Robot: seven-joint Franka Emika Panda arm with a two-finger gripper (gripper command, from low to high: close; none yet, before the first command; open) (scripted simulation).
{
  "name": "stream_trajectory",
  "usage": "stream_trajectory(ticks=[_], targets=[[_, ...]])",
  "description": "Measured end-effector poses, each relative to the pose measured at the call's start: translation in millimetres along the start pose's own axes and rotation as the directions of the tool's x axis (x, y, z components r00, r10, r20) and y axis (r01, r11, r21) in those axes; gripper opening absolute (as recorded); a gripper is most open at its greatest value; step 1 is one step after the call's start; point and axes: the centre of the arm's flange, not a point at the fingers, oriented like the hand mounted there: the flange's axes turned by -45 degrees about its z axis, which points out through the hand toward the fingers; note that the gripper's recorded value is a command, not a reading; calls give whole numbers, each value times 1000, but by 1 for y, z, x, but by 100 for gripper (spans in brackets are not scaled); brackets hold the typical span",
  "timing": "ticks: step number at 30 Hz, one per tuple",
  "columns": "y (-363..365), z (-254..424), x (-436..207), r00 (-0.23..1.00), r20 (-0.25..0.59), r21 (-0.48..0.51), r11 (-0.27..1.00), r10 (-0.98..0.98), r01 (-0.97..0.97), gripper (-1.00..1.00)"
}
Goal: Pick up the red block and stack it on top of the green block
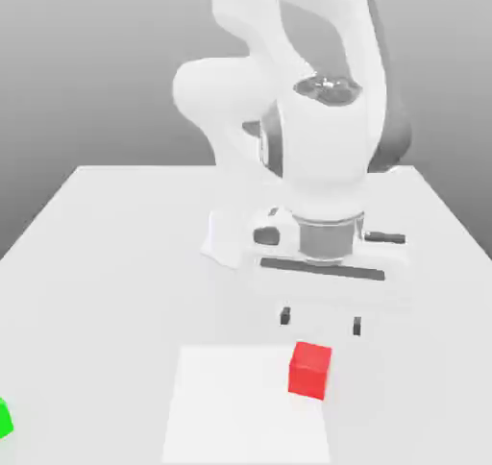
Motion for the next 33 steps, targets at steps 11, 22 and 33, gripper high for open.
stream_trajectory(ticks=[11, 22, 33], targets=[[2, 54, -3, 1000, 5, -5, 1000, 6, -6, -100], [18, -6, 15, 1000, 6, -8, 1000, 24, -24, -100], [157, -24, 136, 999, 12, -19, 999, 32, -32, -100]])
